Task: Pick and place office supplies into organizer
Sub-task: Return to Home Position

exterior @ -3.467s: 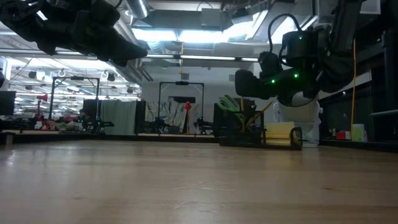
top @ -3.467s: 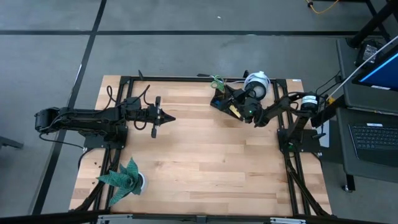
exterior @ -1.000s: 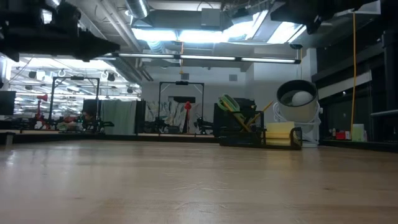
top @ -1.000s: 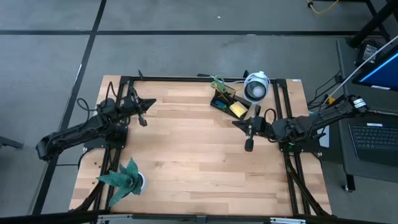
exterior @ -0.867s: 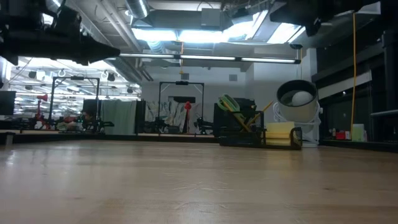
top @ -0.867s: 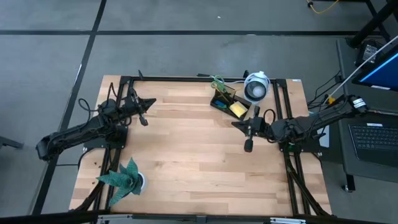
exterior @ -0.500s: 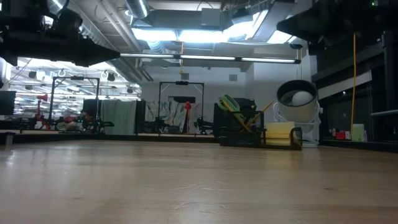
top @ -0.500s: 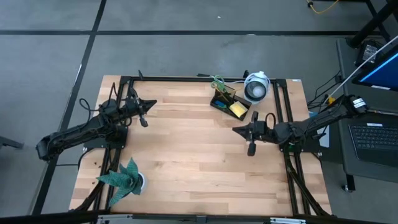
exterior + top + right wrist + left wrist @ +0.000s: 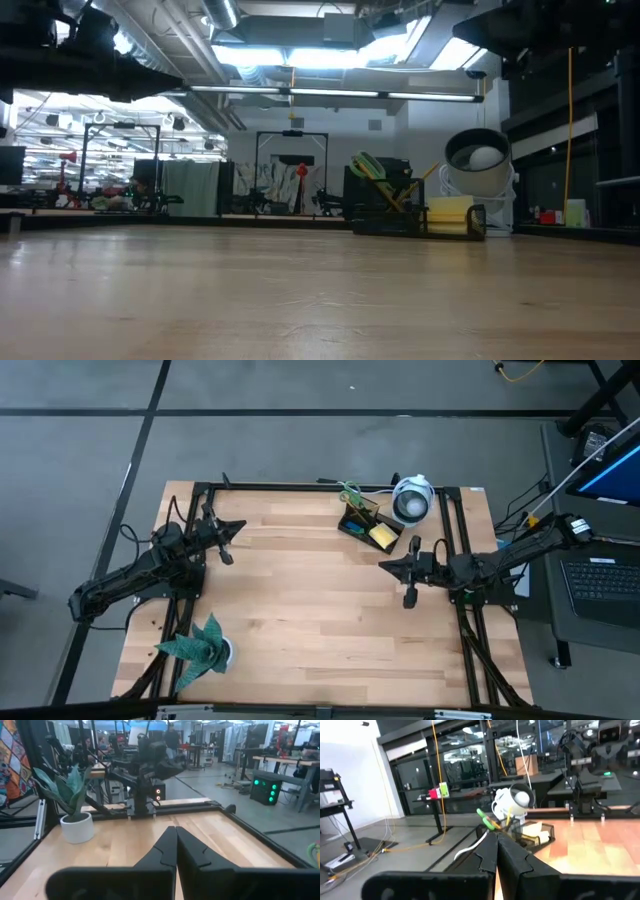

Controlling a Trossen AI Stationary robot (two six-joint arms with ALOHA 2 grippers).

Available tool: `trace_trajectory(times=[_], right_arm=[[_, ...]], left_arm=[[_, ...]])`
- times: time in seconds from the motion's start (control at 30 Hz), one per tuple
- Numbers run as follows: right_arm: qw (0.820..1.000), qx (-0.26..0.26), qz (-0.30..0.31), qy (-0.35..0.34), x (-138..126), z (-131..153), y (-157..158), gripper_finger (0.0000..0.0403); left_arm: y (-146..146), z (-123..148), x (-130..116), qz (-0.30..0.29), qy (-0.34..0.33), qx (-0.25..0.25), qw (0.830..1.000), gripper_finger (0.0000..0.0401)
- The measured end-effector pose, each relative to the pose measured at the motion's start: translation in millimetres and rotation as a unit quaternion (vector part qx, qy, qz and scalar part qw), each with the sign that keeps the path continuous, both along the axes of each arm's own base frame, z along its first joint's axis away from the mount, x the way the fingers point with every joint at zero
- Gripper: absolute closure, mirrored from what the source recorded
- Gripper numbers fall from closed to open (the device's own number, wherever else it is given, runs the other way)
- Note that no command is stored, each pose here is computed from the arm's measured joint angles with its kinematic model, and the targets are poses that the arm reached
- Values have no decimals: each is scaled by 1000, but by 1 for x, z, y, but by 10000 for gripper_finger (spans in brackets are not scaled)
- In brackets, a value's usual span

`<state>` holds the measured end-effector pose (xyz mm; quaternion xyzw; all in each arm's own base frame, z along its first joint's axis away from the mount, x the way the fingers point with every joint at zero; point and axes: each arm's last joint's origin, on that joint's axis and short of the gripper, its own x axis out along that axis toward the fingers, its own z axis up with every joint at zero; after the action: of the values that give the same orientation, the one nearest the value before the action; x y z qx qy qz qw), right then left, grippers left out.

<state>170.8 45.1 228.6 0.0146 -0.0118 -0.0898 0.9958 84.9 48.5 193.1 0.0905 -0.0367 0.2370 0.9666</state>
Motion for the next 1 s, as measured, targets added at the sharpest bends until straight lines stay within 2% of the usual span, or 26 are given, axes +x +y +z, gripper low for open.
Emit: trace_trajectory(times=[0.4, 0.57, 0.8, 1.0], right_arm=[[1000, -4, 8, 10, -32, 10, -11, 401], [999, -28, 8, 13, -48, 13, -16, 401], [1000, -12, 10, -3, -70, 15, -24, 401], [1000, -10, 21, -15, -71, -17, -24, 401]], left_arm=[[-1, -4, -2, -3, 11, -16, 1000, 400], [1, -20, 2, -4, 8, -21, 1000, 399], [1, -15, 1, -4, -11, -13, 1000, 398], [2, -15, 1, 21, -11, -16, 1000, 400]])
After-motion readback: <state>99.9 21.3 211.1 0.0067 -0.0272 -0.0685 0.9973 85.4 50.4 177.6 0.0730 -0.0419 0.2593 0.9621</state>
